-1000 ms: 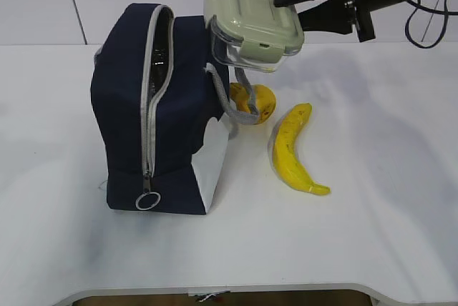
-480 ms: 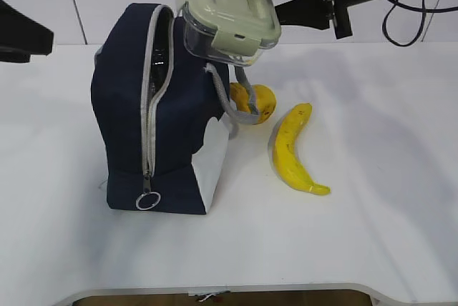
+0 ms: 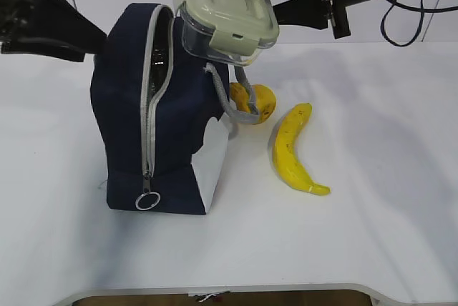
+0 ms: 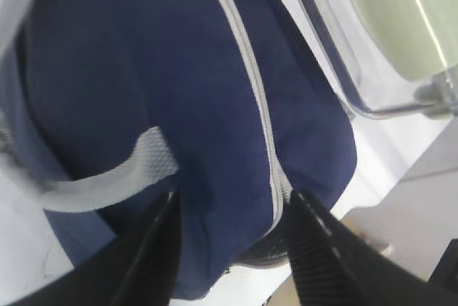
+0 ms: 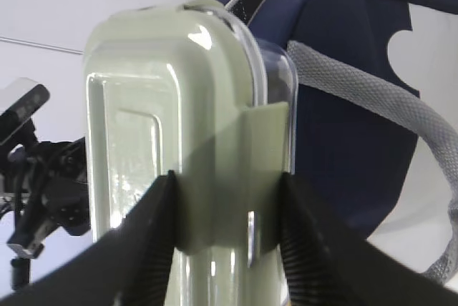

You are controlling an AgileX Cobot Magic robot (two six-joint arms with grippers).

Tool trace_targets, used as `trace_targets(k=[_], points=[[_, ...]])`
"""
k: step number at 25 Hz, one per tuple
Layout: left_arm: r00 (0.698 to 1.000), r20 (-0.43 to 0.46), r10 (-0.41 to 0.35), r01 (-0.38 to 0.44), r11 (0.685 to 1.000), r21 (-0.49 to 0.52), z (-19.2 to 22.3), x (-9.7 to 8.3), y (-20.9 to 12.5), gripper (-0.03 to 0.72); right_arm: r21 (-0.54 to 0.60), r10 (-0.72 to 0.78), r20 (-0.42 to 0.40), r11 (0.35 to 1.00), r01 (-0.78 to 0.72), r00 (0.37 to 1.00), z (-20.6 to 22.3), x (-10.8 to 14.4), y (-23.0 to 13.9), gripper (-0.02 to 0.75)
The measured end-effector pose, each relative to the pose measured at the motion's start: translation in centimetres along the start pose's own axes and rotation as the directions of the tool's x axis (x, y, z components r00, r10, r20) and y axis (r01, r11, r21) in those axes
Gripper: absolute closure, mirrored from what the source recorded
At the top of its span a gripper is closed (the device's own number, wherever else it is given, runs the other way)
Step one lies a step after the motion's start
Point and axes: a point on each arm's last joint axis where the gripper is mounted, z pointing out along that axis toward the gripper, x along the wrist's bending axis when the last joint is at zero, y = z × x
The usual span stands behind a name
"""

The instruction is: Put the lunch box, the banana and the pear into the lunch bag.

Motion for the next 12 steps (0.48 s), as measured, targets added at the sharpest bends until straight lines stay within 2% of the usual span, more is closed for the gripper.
trace_targets(k=[6,12], points=[[1.0,-0.016,0.014,-0.014,1.0,0.014,2.3,0.5,0.7,0.316,-0.005,0.004,-0.009,1.0,-0.004,1.0,0.0,0.1,0.0,0.398],[1.0,-0.016,-0.002,0.003,0.999,0.036,3.9,1.7,1.4,0.316,-0.005,0.004,-0.009,1.0,-0.004,1.0,0.0,0.1,0.0,0.398]])
